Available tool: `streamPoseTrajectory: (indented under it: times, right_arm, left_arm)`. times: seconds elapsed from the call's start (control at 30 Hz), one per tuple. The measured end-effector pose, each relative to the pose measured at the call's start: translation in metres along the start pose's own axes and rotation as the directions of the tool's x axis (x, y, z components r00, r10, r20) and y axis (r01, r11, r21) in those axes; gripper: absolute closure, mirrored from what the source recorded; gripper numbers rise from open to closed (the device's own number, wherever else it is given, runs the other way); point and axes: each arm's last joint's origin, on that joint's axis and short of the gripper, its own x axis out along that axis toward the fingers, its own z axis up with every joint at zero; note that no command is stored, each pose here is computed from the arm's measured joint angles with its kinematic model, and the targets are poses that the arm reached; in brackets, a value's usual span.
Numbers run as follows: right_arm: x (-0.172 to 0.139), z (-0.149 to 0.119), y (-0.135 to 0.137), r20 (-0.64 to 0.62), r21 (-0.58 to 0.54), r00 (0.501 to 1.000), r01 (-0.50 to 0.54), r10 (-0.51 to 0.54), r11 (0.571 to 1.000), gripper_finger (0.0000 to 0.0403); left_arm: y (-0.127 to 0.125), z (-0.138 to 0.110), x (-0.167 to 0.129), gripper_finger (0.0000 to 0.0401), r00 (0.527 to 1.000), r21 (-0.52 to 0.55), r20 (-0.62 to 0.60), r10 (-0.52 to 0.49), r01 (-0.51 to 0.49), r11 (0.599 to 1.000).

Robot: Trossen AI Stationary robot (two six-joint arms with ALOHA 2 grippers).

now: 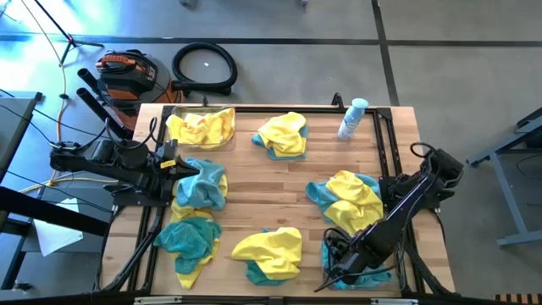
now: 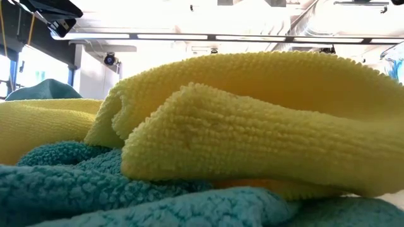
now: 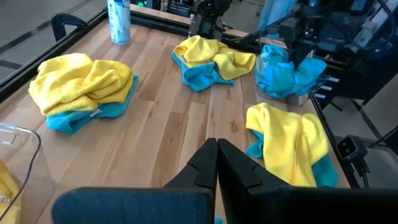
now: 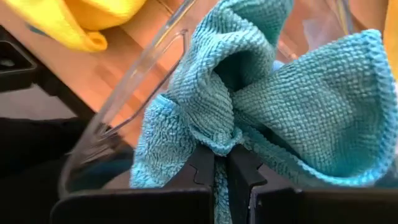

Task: Sort microfiber towel by color & place in baskets
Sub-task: Put the blue towel into the bottom transparent bin, then put the yellow towel into the top transparent bin

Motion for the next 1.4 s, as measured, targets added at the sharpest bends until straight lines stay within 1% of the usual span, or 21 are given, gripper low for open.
streamPoseTrajectory:
  times: [0.13, 0.3, 0.5, 0.7, 0.9, 1.13, 1.27, 1.4]
  right_arm:
    - [0.017, -0.002, 0.002, 0.002, -0.037, 0.999, 0.045, -0.045, 0.998, 0.0394]
    - [0.033, -0.003, 0.003, 0.0, -0.016, 0.997, 0.079, -0.079, 0.997, 0.0376]
    - [0.036, -0.002, 0.004, 0.022, -0.012, 0.997, 0.08, -0.08, 0.997, 0.0349]
    - [0.036, -0.002, 0.004, 0.03, -0.008, 0.996, 0.083, -0.083, 0.996, 0.0314]
    - [0.031, -0.002, 0.008, 0.028, -0.003, 0.997, 0.075, -0.075, 0.997, 0.0285]
    - [0.02, -0.003, 0.015, -0.003, -0.002, 0.997, 0.075, -0.075, 0.997, 0.0284]
    - [0.006, -0.002, 0.02, -0.002, -0.002, 0.996, 0.093, -0.093, 0.996, 0.0284]
    - [-0.013, 0.0, 0.025, 0.037, -0.004, 0.991, 0.127, -0.127, 0.992, 0.0284]
  left_arm:
    - [0.0, 0.0, 0.0, 0.0401, 1.0, 0.035, 0.0, 0.0, 0.0, 0.999]
    - [0.0, 0.0, 0.0, 0.0401, 1.0, 0.053, 0.0, 0.001, -0.001, 0.999]
    - [0.0, 0.0, 0.0, 0.0401, 1.0, 0.053, 0.0, 0.001, -0.001, 0.999]
    - [0.0, 0.0, 0.0, 0.0401, 1.0, 0.053, 0.0, 0.001, -0.001, 0.999]
    - [0.0, 0.0, 0.0, 0.0401, 1.0, 0.053, 0.0, 0.001, -0.001, 0.999]
    - [0.0, 0.0, 0.0, 0.0401, 1.0, 0.053, 0.0, 0.001, -0.001, 0.999]
    - [0.0, 0.0, 0.0, 0.0401, 1.0, 0.053, 0.001, 0.001, -0.001, 0.999]
    - [0.0, 0.0, 0.0, 0.0401, 1.0, 0.053, 0.001, 0.001, -0.001, 0.999]
